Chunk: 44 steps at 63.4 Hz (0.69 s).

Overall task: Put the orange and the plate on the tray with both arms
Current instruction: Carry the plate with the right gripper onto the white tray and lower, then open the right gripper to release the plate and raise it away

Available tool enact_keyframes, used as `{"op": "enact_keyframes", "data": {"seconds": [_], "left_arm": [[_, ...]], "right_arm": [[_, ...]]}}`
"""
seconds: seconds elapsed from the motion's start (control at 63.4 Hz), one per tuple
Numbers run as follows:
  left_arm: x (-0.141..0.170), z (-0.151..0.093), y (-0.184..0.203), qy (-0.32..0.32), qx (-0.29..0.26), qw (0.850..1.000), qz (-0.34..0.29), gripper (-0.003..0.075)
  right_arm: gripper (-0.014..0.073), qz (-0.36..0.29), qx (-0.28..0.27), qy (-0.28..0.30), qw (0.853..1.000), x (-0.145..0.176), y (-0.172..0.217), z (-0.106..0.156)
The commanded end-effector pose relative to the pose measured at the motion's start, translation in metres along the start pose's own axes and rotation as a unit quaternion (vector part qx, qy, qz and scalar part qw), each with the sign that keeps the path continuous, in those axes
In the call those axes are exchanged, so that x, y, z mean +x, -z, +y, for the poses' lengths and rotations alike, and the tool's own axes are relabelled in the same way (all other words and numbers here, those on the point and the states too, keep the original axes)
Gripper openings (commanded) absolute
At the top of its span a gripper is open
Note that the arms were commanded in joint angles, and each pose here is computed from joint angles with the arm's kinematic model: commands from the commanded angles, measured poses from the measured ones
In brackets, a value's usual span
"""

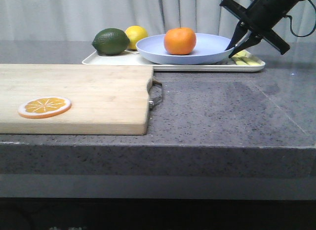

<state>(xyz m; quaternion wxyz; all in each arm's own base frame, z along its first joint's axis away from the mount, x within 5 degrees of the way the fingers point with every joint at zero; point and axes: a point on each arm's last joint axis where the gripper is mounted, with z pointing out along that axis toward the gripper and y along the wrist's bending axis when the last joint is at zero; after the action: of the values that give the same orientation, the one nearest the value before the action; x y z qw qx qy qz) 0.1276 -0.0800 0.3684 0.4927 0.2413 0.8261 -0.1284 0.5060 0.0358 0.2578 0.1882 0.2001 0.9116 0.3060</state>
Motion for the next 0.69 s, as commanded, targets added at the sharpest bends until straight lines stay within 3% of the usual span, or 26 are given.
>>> {"op": "enact_keyframes", "data": {"seconds": [0.0, 0.126, 0.221, 0.41, 0.678], "left_arm": [[-0.014, 0.001, 0.006, 0.005, 0.0, 0.999, -0.053, 0.0654], [-0.014, 0.001, 0.006, 0.003, -0.001, 0.999, -0.053, 0.0654], [-0.014, 0.001, 0.006, 0.003, -0.001, 0.999, -0.053, 0.0654], [-0.014, 0.001, 0.006, 0.003, -0.001, 0.999, -0.053, 0.0654], [-0.014, 0.001, 0.006, 0.003, -0.002, 0.999, -0.053, 0.0654]], "right_arm": [[0.0138, -0.049, -0.055, 0.014, 0.997, -0.003, 0.04, 0.033], [0.0281, -0.049, -0.054, 0.013, 0.997, -0.003, 0.039, 0.033], [0.0335, -0.049, -0.055, 0.014, 0.997, -0.004, 0.04, 0.033], [0.0341, -0.049, -0.05, 0.033, 0.997, -0.004, 0.055, 0.04], [0.034, -0.082, 0.035, 0.116, 0.989, 0.013, 0.104, 0.06]]}}
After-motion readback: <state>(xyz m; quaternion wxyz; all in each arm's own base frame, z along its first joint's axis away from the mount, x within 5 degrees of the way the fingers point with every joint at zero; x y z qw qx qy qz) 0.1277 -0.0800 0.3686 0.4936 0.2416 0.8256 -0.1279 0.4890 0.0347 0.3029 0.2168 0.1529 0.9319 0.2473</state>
